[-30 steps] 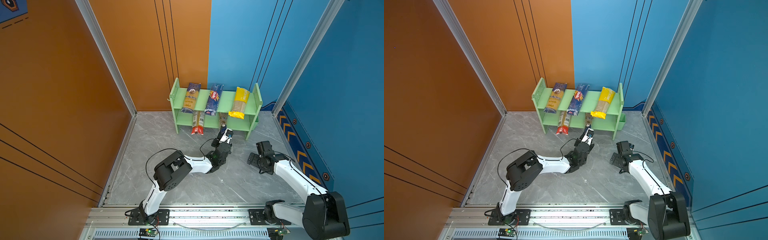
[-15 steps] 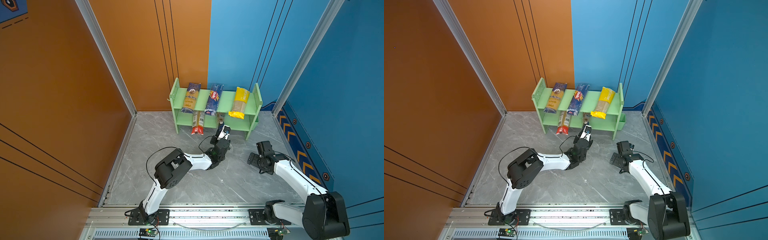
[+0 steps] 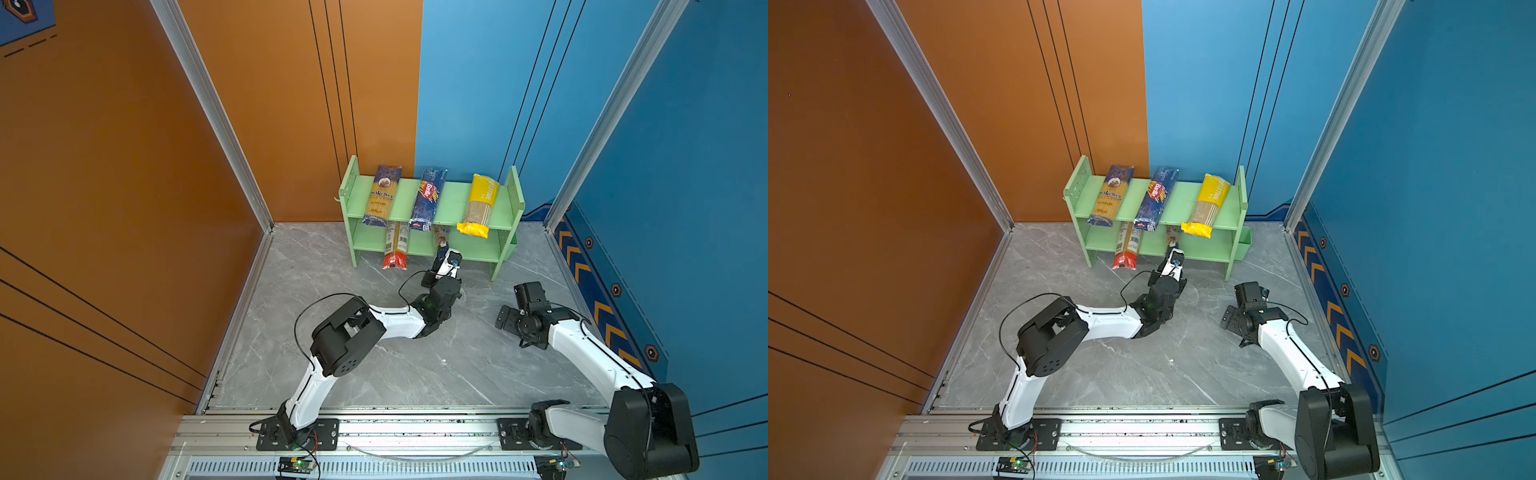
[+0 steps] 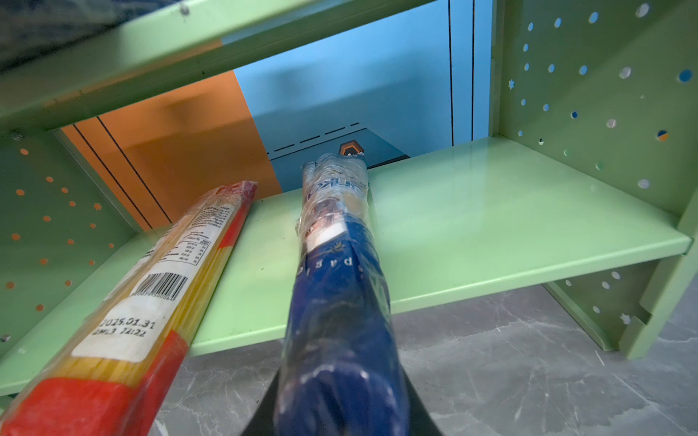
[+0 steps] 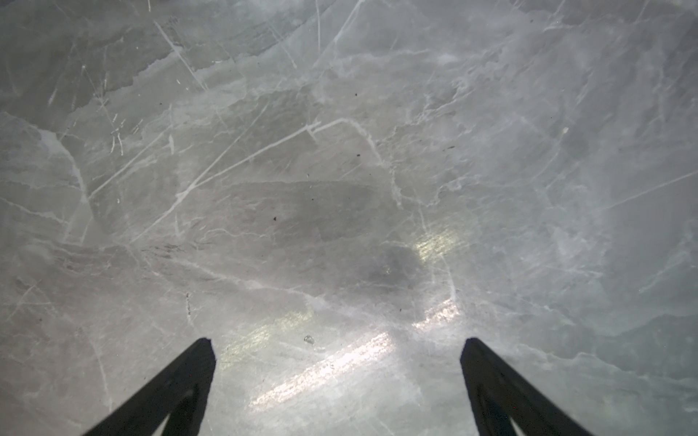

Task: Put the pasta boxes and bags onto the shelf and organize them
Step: 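Push the blue-and-yellow bag onto the lower tier beside the red-and-white bag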

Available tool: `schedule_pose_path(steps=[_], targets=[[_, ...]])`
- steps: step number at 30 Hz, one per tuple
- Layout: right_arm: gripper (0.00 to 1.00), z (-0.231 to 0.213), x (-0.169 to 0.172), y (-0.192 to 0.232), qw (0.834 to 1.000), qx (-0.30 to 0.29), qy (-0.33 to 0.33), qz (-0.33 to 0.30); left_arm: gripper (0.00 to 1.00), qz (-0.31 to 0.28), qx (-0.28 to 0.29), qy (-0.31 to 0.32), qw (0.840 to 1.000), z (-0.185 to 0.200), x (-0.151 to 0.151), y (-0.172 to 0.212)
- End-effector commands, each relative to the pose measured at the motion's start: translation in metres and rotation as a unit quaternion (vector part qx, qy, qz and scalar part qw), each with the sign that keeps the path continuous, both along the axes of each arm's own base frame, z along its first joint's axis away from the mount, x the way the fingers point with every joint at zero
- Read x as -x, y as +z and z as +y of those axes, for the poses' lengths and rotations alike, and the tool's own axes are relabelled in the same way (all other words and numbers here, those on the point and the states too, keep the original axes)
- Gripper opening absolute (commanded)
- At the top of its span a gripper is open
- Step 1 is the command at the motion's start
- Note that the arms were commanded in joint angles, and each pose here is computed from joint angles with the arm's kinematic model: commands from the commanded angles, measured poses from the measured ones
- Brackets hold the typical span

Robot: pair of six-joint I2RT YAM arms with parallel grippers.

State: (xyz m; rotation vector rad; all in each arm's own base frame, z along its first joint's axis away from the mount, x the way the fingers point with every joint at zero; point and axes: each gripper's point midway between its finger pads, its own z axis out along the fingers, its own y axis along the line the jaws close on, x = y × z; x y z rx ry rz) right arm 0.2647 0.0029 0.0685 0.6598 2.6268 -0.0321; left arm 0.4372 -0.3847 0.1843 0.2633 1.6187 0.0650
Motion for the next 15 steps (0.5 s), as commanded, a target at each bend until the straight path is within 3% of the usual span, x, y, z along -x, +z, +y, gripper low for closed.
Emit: schedule_pose_path(steps=[1, 5, 10, 11, 13, 15], targets=[[1.00, -0.0022, 0.0061, -0.0061, 1.000, 0.001, 0.003, 0.012, 0.01, -0.050, 0.066, 0.003, 0.997, -0.0029, -0.0073, 0.0472], [1.00, -0.0025, 0.0070, -0.0075, 1.000, -0.001, 0.003, 0.013, 0.09, -0.051, 0.065, 0.004, 0.997, -0.0043, -0.0075, 0.0476], [1.00, -0.0037, 0.0092, -0.0091, 1.000, -0.003, 0.002, 0.014, 0.10, -0.053, 0.062, 0.002, 0.997, -0.0074, -0.0067, 0.0490], [1.00, -0.0042, 0.0095, -0.0090, 1.000, -0.002, 0.003, 0.013, 0.16, -0.054, 0.063, 0.001, 0.997, -0.0080, -0.0060, 0.0496], [1.00, -0.0053, 0.0100, -0.0086, 1.000, -0.003, 0.000, 0.012, 0.36, -0.053, 0.062, 0.000, 0.997, -0.0091, -0.0050, 0.0486], [1.00, -0.0059, 0.0107, -0.0085, 1.000, -0.004, -0.001, 0.011, 0.41, -0.053, 0.061, -0.001, 0.997, -0.0095, -0.0047, 0.0489]])
